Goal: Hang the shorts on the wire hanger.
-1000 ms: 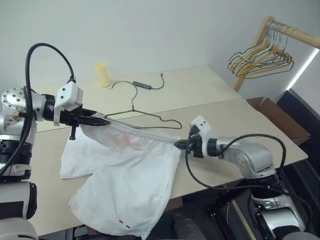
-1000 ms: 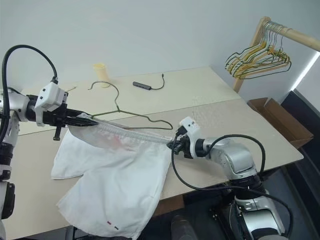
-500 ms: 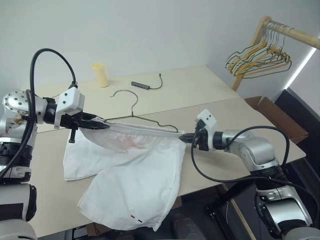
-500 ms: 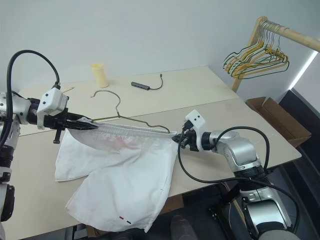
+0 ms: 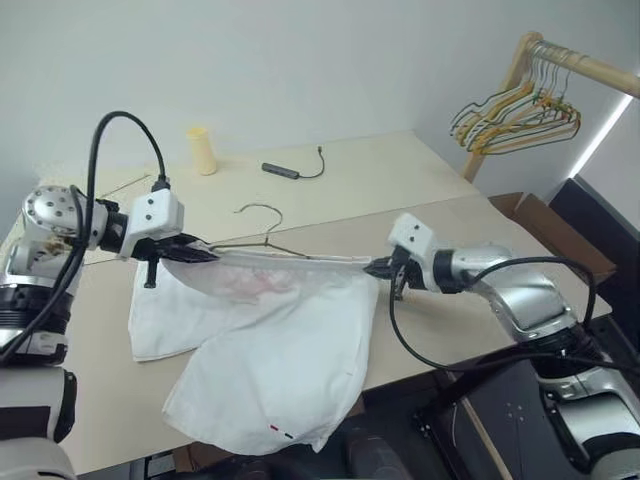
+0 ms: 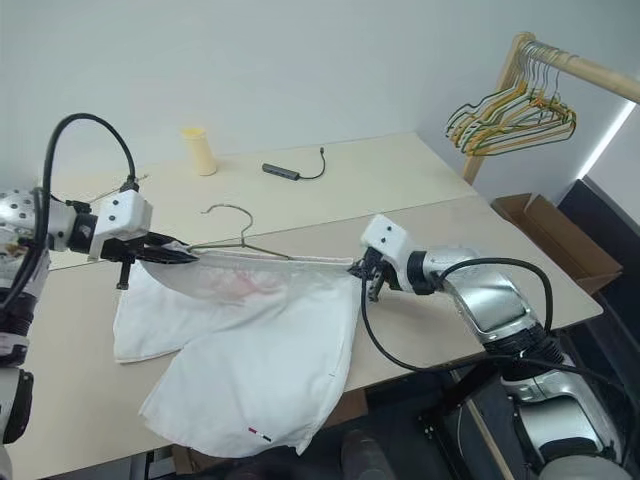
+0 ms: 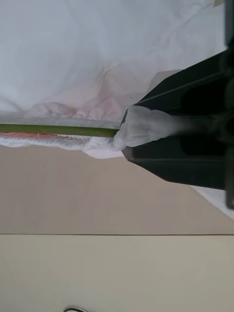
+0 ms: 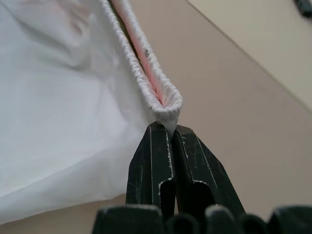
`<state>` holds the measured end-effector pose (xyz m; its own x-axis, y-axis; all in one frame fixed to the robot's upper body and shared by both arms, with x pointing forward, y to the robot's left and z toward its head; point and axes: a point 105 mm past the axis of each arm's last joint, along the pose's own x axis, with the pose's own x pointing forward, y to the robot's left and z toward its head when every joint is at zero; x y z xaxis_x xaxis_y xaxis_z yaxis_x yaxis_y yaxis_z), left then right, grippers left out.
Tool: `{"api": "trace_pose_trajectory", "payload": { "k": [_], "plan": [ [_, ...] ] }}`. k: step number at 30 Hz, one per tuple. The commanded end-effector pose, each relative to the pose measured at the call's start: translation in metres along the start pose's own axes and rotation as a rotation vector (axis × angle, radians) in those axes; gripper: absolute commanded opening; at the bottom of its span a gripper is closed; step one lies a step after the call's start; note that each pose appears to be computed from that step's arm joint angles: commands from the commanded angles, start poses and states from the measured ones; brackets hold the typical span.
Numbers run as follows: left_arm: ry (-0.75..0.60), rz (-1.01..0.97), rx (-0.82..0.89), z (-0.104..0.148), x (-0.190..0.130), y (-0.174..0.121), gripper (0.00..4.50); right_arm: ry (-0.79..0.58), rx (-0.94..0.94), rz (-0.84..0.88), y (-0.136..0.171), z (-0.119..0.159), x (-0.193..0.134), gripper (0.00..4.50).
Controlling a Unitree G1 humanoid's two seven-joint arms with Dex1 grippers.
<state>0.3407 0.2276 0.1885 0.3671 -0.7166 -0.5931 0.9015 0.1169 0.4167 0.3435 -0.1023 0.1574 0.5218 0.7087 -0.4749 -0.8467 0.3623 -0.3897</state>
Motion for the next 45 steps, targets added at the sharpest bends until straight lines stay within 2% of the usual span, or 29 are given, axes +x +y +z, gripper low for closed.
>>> {"api": "trace_pose_trajectory", "payload": {
  "k": [1, 4, 10, 17, 24, 28, 32, 36, 45],
  "plan": [
    [0.001, 0.067, 0.038, 0.009, -0.004, 0.012, 0.06, 0.001, -0.226, -0.053, -0.015, 0.03, -0.012, 0.01],
    [-0.021, 0.074, 0.052, 0.013, 0.001, 0.013, 0.06, 0.017, -0.364, -0.018, -0.012, 0.045, -0.01, 0.01],
    [-0.059, 0.077, 0.061, 0.02, 0.007, 0.013, 0.06, 0.007, -0.461, -0.043, -0.016, 0.062, -0.002, 0.01],
    [-0.075, 0.074, 0.055, 0.018, 0.01, 0.009, 0.06, -0.017, -0.399, -0.003, -0.01, 0.073, 0.0, 0.01],
    [-0.164, 0.075, 0.04, 0.029, 0.01, 0.01, 0.06, 0.002, -0.375, -0.016, -0.013, 0.073, 0.002, 0.01],
    [-0.179, 0.087, 0.04, 0.029, 0.011, 0.011, 0.06, -0.002, -0.392, 0.014, -0.01, 0.067, 0.001, 1.11],
    [-0.19, 0.08, 0.042, 0.029, 0.01, 0.009, 0.06, -0.058, -0.385, 0.034, -0.011, 0.063, 0.002, 2.46],
    [-0.196, 0.074, 0.037, 0.029, 0.009, 0.007, 0.06, -0.111, -0.294, 0.058, -0.014, 0.056, 0.003, 2.46],
    [-0.215, 0.051, 0.041, 0.033, 0.008, 0.003, 0.06, -0.158, -0.22, 0.098, -0.017, 0.045, 0.004, 2.46]
  ]
}}
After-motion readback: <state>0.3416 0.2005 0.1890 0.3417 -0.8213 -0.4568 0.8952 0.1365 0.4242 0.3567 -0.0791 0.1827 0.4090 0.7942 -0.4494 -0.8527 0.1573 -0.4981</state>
